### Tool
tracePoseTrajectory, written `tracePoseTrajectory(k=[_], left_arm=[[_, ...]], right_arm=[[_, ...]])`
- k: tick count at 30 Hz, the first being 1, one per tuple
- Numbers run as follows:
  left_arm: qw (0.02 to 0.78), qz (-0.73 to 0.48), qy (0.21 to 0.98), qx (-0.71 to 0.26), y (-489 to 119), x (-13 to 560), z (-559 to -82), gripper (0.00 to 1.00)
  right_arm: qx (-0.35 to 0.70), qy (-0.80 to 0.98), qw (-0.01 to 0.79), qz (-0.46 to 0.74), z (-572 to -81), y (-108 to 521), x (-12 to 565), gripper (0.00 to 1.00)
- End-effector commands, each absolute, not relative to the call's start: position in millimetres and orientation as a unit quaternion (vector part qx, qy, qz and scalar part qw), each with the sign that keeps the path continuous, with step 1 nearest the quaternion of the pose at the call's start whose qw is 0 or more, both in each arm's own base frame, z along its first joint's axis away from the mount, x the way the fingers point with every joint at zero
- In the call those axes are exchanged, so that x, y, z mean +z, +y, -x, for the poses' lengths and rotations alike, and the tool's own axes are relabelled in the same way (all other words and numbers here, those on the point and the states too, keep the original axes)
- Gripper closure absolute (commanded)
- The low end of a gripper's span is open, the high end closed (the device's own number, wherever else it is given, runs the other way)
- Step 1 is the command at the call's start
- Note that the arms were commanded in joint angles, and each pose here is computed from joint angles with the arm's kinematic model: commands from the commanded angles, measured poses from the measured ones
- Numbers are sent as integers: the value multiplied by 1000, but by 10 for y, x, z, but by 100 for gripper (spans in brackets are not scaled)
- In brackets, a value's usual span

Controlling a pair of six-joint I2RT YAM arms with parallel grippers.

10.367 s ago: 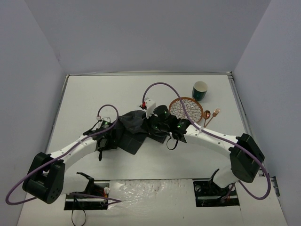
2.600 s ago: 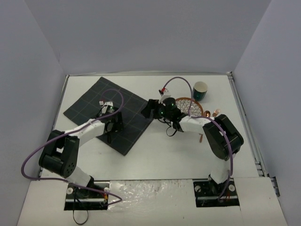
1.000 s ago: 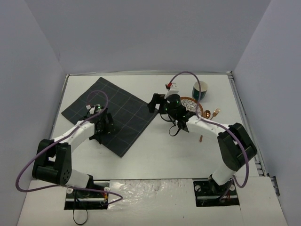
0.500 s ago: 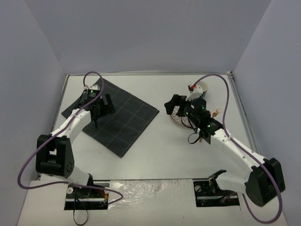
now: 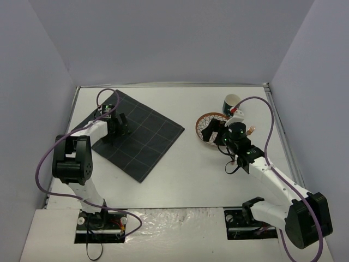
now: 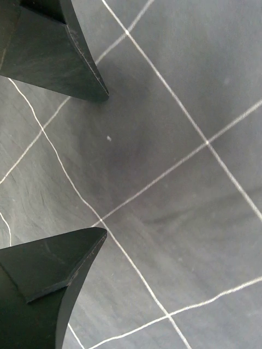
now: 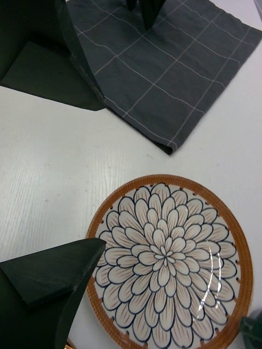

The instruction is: Set the dinner table for one person

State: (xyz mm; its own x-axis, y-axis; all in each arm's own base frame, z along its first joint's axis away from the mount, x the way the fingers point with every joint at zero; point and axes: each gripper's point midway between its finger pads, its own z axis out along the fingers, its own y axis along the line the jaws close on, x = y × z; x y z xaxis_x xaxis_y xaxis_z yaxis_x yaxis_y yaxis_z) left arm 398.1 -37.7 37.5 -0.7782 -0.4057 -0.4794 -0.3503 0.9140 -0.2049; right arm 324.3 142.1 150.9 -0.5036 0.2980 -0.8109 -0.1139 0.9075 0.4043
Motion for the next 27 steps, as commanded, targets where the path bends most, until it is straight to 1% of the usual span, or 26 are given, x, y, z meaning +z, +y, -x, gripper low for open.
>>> tracePoseTrajectory(k=[1,6,8,9,12,15,19,22,27], left_arm=[[291,226,929,-32,-195,702,-4126,3],[343,206,915,-43,-193,1342,-4173,3],[348,187,917,-53,-231,1531,-4106,3],[366,174,913,-57,-239,1758,-4078,3],[400,152,902,-64,-239,2133,-3858,3],[432,131,890,-59,-203,2314,-3627,3],[463,103,878,-61,-199,2345,-3284,3],[458,94,882,-63,-208,2151,-3087,3],[469,91,877,-54,-173,2091,-2948,3]], right_arm=[[231,816,520,-103,-3339,1282,1710,0],[238,818,494,-173,-3397,995,1530,0],[245,820,478,-196,-3415,929,1434,0],[251,820,469,-212,-3430,863,1392,0],[260,821,446,-244,-3470,751,1238,0],[273,815,432,-274,-3517,670,1141,0],[273,815,414,-299,-3558,654,1007,2],[250,819,404,-323,-3561,575,881,5],[215,823,399,-342,-3571,461,717,9]])
